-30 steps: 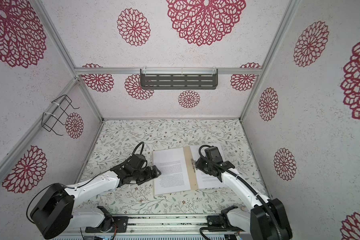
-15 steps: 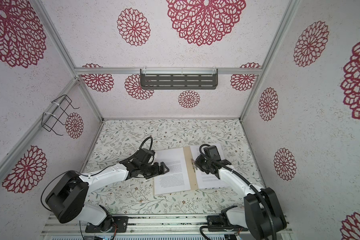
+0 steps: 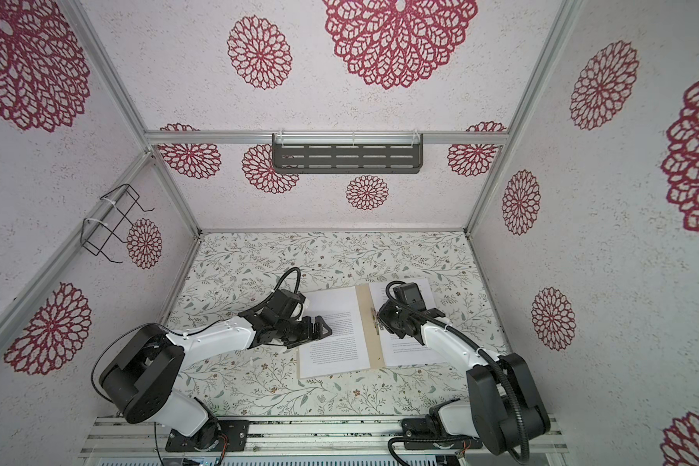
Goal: Put the files into the folder
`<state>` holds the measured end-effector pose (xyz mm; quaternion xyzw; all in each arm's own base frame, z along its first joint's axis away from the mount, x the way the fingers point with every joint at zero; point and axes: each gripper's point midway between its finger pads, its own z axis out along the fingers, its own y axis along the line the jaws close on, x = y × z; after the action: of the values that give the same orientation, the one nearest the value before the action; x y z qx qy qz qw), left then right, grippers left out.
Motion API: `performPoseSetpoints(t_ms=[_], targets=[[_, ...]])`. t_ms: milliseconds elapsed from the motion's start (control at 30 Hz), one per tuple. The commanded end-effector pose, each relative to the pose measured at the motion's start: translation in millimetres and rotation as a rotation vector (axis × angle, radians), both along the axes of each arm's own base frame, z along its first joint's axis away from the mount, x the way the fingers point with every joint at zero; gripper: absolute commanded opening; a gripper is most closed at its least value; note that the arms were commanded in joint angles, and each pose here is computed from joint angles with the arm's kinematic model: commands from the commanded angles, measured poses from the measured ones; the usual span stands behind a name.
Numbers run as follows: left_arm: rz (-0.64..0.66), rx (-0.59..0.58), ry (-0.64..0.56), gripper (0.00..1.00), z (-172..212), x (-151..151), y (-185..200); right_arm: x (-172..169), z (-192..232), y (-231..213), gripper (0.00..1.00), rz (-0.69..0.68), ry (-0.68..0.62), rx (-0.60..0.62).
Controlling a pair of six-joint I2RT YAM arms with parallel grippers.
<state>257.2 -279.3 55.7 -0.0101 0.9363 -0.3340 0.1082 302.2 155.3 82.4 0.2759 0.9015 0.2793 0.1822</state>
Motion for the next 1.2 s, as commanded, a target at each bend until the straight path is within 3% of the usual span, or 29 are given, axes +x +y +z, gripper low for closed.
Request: performPoseSetpoints(t_ms=[0,1167], targets=[[-0.007,0.003,-0.008,0.97,-4.1,-1.5,-0.7,4.4,5.7,2.6,0.14,-0.010,-0.015,0.026],[0.018,0.029,0.028,0.98,-23.9,-3.0,3.1,-11.4,-10.8,-3.6,0.12,-0.061,0.004,0.062]])
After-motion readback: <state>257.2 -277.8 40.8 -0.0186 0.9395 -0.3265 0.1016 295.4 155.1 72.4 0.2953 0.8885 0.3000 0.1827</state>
